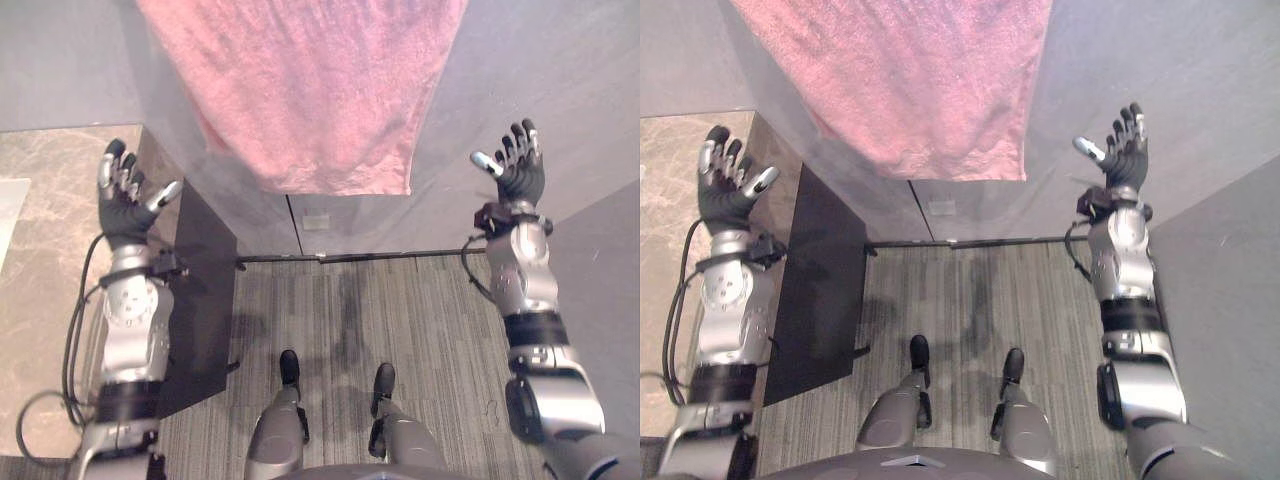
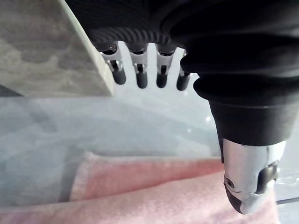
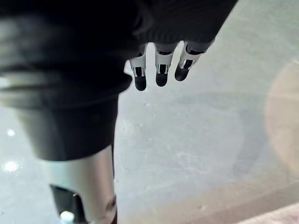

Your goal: Organize washtable

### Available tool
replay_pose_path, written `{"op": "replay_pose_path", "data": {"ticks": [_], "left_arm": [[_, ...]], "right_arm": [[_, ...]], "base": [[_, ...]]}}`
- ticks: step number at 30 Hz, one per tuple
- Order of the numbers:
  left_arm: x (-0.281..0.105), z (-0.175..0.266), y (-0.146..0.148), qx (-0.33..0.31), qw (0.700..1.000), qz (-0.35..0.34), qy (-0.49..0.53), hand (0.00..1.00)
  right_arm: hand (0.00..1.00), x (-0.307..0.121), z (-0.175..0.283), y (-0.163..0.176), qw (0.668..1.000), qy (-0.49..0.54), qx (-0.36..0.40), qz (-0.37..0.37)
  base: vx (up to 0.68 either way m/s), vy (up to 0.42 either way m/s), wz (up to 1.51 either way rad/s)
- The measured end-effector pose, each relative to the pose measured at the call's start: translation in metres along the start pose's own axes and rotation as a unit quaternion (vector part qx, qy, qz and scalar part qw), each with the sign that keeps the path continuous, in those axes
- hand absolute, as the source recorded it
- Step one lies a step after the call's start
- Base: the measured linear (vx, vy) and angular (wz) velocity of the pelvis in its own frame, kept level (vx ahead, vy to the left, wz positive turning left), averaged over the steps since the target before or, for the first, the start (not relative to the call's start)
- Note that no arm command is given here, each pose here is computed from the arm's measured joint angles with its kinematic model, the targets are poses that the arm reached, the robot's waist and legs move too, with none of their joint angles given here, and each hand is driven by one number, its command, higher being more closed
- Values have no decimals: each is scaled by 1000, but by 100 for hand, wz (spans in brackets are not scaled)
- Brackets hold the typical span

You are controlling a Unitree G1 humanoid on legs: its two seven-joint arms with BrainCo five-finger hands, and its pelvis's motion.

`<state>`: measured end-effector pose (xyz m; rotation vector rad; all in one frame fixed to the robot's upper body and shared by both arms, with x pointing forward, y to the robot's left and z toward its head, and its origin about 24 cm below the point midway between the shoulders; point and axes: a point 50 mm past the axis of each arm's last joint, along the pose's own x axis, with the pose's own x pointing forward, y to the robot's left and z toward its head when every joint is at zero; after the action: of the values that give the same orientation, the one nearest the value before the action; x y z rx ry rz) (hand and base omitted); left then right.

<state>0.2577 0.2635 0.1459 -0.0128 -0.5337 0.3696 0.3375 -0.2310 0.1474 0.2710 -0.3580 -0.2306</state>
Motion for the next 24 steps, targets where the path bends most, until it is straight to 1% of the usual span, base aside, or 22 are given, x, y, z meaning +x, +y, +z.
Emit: {"op": "replay_pose_path", "data": {"ticks": [1, 2, 4, 6, 8, 9, 13, 14, 16, 19, 20, 21, 24], "left_arm": [[-6, 1, 0, -6, 1000, 0, 0, 0], [-22, 3, -3, -19, 1000, -9, 2, 0], [-38, 5, -6, -30, 999, -23, 9, 0], [-56, 8, -15, -49, 997, -64, 21, 0], [-64, 9, -21, -72, 993, -91, 28, 0], [-69, 9, -25, -93, 989, -113, 37, 0], [-68, 9, -32, -144, 976, -156, 48, 0], [-67, 9, -32, -146, 975, -161, 50, 0], [-65, 3, -32, -162, 970, -168, 64, 0], [-54, -14, -39, -181, 964, -171, 92, 0], [-53, -16, -40, -184, 964, -170, 94, 0], [-45, -23, -46, -200, 960, -164, 104, 0], [-31, -37, -63, -217, 953, -167, 127, 0]], "right_arm": [[0, -7, -4, -1, 1000, 5, 0, 1], [0, -24, -13, 0, 1000, 15, 0, 14], [0, -41, -23, 3, 999, 30, 2, 40], [0, -64, -34, 18, 993, 53, 3, 104], [0, -76, -37, 33, 985, 61, 9, 159], [0, -85, -40, 50, 974, 71, 26, 213], [0, -98, -48, 73, 951, 97, 72, 285], [0, -100, -49, 74, 949, 101, 78, 289], [0, -101, -49, 88, 936, 107, 86, 325], [0, -93, -46, 109, 918, 104, 76, 374], [0, -91, -45, 112, 917, 103, 76, 379], [0, -84, -44, 121, 911, 103, 77, 392], [0, -73, -45, 136, 905, 106, 62, 407]], "base": [[21, -11, 11], [16, -12, 13], [11, -11, 12], [-4, -9, 10], [-26, -1, 8], [-41, 4, 6], [-26, 3, 7], [0, 1, 6], [2, 1, 4], [0, 0, 0], [0, 0, 0], [0, 0, 0], [0, 0, 0]]}}
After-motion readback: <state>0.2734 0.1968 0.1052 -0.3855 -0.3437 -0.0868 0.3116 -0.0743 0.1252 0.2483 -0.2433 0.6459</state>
